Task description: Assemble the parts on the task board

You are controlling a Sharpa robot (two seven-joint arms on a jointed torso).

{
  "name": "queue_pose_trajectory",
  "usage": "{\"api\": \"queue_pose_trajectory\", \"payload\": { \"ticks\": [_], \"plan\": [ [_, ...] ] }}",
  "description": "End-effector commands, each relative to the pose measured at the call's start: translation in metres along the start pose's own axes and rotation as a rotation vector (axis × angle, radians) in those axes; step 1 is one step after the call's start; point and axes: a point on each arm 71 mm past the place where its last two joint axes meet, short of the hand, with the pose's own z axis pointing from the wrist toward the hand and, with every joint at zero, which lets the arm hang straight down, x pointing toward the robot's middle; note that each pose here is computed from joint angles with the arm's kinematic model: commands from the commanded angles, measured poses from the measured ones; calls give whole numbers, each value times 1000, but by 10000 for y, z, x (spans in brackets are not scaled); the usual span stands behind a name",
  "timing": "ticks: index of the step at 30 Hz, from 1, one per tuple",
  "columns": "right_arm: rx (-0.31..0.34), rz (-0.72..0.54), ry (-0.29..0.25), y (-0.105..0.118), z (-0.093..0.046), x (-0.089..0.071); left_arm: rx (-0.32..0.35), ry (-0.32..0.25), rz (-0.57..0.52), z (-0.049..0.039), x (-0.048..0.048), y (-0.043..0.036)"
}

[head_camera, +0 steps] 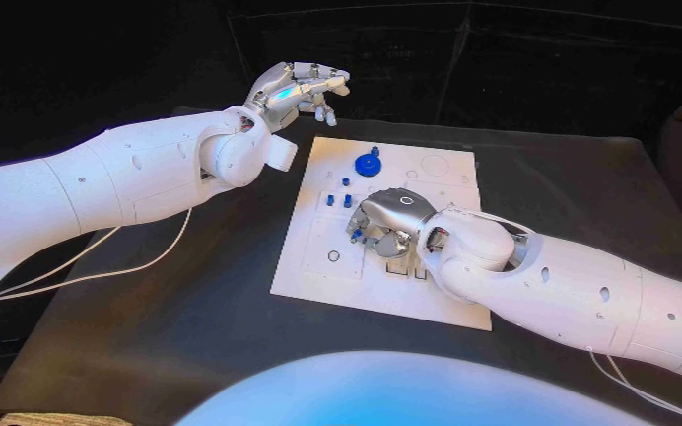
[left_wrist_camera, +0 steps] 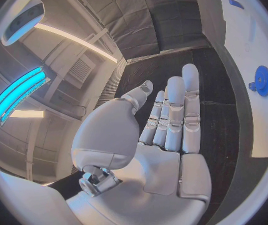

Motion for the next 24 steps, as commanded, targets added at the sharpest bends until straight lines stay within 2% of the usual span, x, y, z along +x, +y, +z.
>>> {"api": "queue_pose_trajectory", "payload": {
  "ticks": [1, 10, 24],
  "plan": [
    [1, -20, 14, 7, 1, 3, 4, 7, -9, 10, 10, -14],
    [1, -27, 38, 9, 9, 21, 4, 7, -10, 11, 12, -13],
    [-2, -27, 43, 19, 22, 27, 5, 7, -9, 13, 14, -13]
  ]
}}
